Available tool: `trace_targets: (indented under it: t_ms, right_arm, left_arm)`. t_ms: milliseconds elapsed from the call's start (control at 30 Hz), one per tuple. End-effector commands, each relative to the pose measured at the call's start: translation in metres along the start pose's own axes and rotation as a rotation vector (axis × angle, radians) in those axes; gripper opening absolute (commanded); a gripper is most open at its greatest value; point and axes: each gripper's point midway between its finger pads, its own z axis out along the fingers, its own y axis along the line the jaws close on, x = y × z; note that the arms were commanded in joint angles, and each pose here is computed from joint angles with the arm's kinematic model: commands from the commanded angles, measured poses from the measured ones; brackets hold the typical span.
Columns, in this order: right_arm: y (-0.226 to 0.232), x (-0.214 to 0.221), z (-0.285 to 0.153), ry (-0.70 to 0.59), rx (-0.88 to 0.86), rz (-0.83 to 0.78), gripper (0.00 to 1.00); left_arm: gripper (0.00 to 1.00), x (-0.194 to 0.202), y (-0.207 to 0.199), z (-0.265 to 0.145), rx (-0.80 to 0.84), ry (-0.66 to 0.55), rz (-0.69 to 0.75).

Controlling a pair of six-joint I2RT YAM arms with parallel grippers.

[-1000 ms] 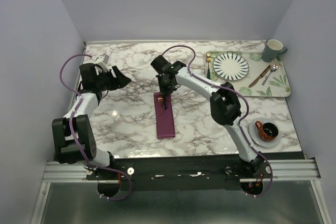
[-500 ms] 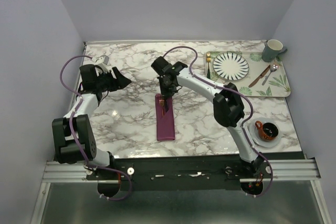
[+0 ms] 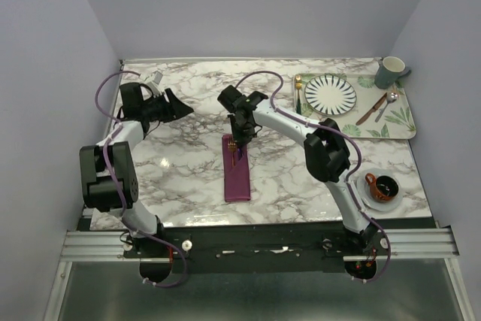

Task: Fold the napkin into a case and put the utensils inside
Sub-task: Insert the knife into the folded napkin, then pass from the right arm to the left

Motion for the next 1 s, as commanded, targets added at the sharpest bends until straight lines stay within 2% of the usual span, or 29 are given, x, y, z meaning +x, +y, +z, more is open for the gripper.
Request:
trace_targets:
  t_ms: [0, 67, 100, 167, 233, 333, 567, 967]
  right_arm:
    - [0.002, -0.003, -0.021, -0.033, -0.003, 0.012, 0.01]
    - [0.002, -0.004, -0.021, -0.033, -0.005, 0.010, 0.01]
    - [0.002, -0.003, -0.021, -0.032, -0.004, 0.010, 0.01]
    - [0.003, -0.003, -0.021, -0.031, -0.008, 0.012, 0.01]
    - [0.001, -0.002, -0.020, -0.027, -0.004, 0.011, 0.01]
    - [0.001, -0.001, -0.020, -0.024, -0.005, 0.012, 0.01]
    - [0.002, -0.003, -0.020, -0.027, -0.008, 0.011, 0.01]
    - [0.003, -0.002, -0.019, -0.022, -0.010, 0.012, 0.01]
  left_arm:
    - [0.56, 0.009, -0.027, 0.037, 0.214, 0.109, -0.089]
    - [0.56, 0.009, -0.038, 0.056, 0.265, 0.143, -0.098]
    - [0.57, 0.019, -0.029, 0.069, 0.272, 0.177, -0.139]
    - [0.56, 0.014, -0.043, 0.085, 0.340, 0.189, -0.171]
    - [0.56, 0.015, -0.036, 0.100, 0.365, 0.196, -0.243]
    - [0.54, 0.021, -0.054, 0.126, 0.436, 0.222, -0.246]
    - [0.50, 0.037, -0.071, 0.146, 0.499, 0.259, -0.316]
    - [0.50, 0.063, -0.062, 0.161, 0.442, 0.266, -0.385]
